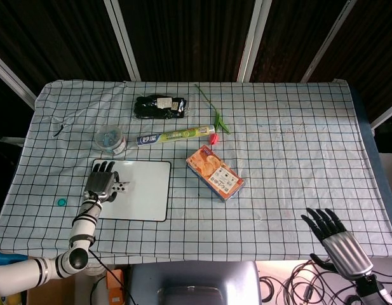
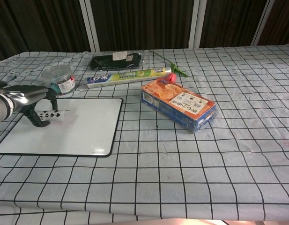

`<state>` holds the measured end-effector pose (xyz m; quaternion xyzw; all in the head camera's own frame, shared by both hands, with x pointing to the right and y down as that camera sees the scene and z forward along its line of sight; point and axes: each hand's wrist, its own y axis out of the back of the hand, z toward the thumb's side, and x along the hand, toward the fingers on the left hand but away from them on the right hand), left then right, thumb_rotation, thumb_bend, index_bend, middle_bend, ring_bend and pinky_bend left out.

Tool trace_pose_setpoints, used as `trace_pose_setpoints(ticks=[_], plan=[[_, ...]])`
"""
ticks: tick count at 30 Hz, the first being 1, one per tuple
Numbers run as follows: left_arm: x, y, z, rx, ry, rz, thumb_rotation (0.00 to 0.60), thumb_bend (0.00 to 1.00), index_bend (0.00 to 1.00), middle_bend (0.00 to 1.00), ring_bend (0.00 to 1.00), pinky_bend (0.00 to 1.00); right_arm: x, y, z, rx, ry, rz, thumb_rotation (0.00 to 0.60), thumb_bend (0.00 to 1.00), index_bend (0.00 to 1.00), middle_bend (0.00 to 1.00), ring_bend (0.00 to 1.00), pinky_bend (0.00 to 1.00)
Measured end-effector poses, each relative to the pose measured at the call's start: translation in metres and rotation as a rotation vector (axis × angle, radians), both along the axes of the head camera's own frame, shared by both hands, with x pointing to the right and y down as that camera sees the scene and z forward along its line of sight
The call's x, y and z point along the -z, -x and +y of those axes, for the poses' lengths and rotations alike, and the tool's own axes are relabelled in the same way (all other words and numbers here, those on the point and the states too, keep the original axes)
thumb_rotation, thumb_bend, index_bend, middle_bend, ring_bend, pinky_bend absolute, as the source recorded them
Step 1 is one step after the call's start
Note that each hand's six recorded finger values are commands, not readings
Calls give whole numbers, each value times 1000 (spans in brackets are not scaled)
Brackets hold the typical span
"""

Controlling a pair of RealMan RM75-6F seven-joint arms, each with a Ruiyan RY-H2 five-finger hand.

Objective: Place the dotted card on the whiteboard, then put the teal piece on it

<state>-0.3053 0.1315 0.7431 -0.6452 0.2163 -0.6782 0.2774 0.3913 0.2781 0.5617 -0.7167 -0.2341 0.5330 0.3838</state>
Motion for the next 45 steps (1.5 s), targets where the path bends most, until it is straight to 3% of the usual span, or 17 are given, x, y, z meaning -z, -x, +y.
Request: trace_pose_setpoints(ticks=[7, 12, 19, 22, 25, 34, 45], plan=[[-4, 9, 2, 28, 37, -26, 600, 343, 260, 27, 0, 73, 3, -5, 1, -11, -8, 0, 600, 171, 0, 0, 0, 0], [-1, 13, 4, 26, 58, -29, 600, 343, 229, 14, 0, 71, 3, -6, 0, -18, -11, 5, 600, 171, 0, 0, 0, 0], [21, 18, 3, 16, 36, -5, 600, 340, 243, 14, 0, 71, 1, -5, 0, -18, -9, 10, 600, 170, 0, 0, 0, 0], [34, 44, 5, 8, 1, -61, 600, 342, 317, 15, 0, 67, 1, -5, 1, -16, -9, 9, 600, 170, 0, 0, 0, 0], [40, 77, 15, 27, 7, -128, 600, 341, 358, 18, 0, 64, 2, -3, 2, -10, -10, 9, 600, 170, 0, 0, 0, 0], [38, 132, 43, 86, 49, -178, 600, 341, 354, 18, 0, 63, 1, -1, 5, -1, -11, 10, 600, 170, 0, 0, 0, 0], [21, 154, 55, 87, 55, -205, 600, 343, 392, 25, 0, 62, 2, -2, 5, -2, -13, 10, 600, 171, 0, 0, 0, 0]])
